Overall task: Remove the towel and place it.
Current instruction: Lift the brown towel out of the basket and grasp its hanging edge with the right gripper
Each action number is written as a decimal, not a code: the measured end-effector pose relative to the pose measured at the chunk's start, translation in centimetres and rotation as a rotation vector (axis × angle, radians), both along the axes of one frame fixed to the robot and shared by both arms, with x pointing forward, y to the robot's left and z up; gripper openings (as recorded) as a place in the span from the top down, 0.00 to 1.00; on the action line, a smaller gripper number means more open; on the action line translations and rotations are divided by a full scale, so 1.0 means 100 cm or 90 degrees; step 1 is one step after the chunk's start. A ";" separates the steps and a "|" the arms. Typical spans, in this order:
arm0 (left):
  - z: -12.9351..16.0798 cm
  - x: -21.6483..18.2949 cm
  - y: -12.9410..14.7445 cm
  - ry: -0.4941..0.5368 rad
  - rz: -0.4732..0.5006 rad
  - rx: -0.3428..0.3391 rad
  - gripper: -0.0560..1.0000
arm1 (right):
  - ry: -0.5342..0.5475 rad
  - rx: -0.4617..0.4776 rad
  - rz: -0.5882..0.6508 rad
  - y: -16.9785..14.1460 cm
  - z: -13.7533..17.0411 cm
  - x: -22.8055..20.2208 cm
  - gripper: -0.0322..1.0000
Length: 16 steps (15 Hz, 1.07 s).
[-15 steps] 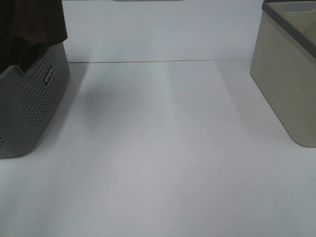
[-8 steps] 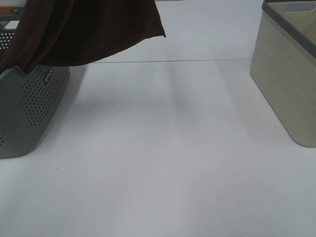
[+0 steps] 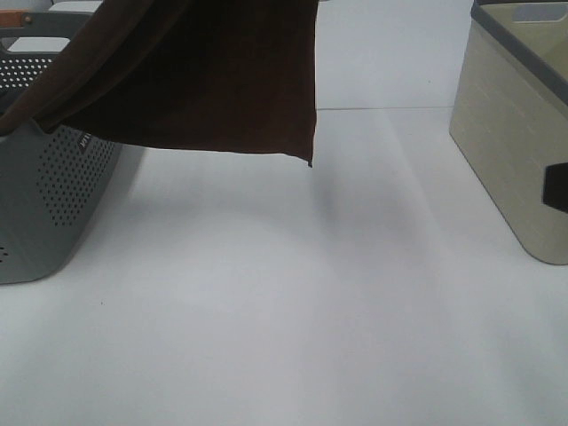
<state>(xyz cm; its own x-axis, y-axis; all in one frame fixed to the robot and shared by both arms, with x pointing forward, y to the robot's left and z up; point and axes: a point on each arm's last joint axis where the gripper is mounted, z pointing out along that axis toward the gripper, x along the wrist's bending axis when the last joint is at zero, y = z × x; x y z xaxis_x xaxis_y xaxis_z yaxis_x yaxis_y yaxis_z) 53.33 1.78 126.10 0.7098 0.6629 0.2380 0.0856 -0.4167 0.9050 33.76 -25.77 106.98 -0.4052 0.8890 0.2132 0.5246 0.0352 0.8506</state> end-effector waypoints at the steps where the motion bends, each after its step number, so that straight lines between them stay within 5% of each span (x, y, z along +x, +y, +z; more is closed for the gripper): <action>1: 0.000 -0.002 -0.002 0.002 -0.004 0.002 0.95 | -0.002 -0.004 0.044 0.004 -0.003 0.012 0.23; 8: -0.002 -0.008 -0.007 0.028 -0.025 -0.014 0.95 | -0.054 0.108 0.273 0.029 -0.035 0.090 0.28; 11: -0.002 -0.008 -0.007 0.032 -0.028 -0.017 0.95 | -0.069 0.159 0.278 0.031 -0.052 0.113 0.39; 16: -0.002 -0.008 -0.008 0.034 -0.029 -0.019 0.95 | -0.035 0.146 0.290 0.031 -0.080 0.141 0.40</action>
<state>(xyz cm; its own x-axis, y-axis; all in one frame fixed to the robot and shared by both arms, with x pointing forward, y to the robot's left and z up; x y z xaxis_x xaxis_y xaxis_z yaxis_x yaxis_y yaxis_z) 52.54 0.99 125.91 0.7505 0.6359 0.1800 0.1157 -0.3946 0.9115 47.84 -22.65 98.95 -0.7572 0.5524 0.3487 0.4530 0.0595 0.8895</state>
